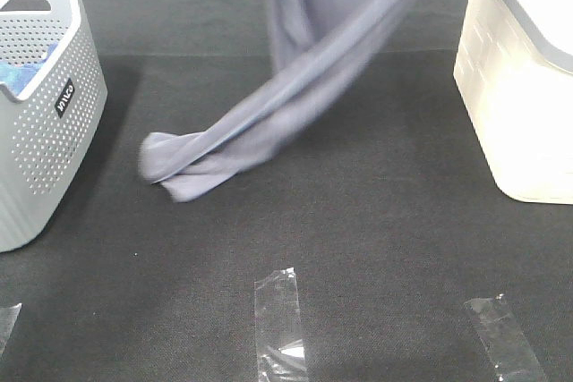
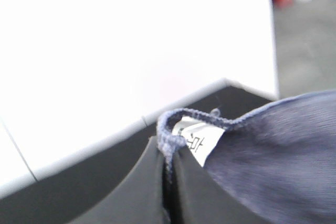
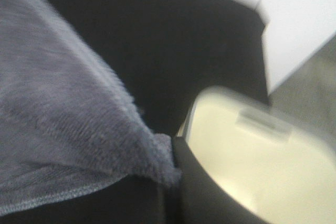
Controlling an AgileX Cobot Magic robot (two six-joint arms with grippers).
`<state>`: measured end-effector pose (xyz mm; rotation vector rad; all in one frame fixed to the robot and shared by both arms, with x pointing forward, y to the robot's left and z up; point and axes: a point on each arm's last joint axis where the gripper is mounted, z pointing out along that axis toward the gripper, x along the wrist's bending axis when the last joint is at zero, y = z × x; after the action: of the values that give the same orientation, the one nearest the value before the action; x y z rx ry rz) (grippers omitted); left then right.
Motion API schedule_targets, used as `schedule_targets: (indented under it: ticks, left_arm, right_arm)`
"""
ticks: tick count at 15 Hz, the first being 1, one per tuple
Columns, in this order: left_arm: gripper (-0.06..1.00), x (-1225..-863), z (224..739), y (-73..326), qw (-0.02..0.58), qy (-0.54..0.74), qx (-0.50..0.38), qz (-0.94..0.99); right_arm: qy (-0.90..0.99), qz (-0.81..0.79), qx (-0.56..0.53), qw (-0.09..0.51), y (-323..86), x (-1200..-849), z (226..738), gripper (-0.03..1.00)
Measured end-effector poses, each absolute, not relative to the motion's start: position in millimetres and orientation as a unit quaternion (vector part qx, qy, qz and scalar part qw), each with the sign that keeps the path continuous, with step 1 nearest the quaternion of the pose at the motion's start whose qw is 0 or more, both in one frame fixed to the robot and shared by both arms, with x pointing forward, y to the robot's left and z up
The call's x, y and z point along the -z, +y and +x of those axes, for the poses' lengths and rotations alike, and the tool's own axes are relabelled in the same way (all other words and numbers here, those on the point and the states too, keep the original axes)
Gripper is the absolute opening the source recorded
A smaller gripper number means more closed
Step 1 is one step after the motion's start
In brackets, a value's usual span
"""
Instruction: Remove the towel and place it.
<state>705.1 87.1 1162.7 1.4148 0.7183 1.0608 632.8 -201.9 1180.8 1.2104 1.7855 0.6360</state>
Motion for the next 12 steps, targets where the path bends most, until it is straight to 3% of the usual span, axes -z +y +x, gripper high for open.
schedule_targets:
  ticks: [3, 5, 7, 10, 12]
  left_arm:
    - [0.00, -1202, 713, 141, 0.671, 0.248, -0.544, 0.439]
    - [0.00, -1226, 704, 166, 0.688, 0.217, -0.578, 0.380]
    - [0.00, -1232, 703, 174, 0.669, 0.237, -0.577, 0.404]
    - [0.00, -1187, 721, 174, 0.549, 0.360, -0.503, 0.562]
    - [0.00, -1185, 719, 173, 0.537, 0.375, -0.487, 0.577]
  right_arm:
    - [0.639, 0.407, -0.372, 0.536, -192, -1244, 648, 0.00]
    - [0.589, 0.367, -0.448, 0.564, -186, -1276, 641, 0.00]
    - [0.586, 0.382, -0.461, 0.546, -182, -1274, 643, 0.00]
    - [0.634, 0.459, -0.397, 0.479, -178, -1232, 659, 0.00]
    - [0.636, 0.467, -0.394, 0.471, -178, -1231, 657, 0.00]
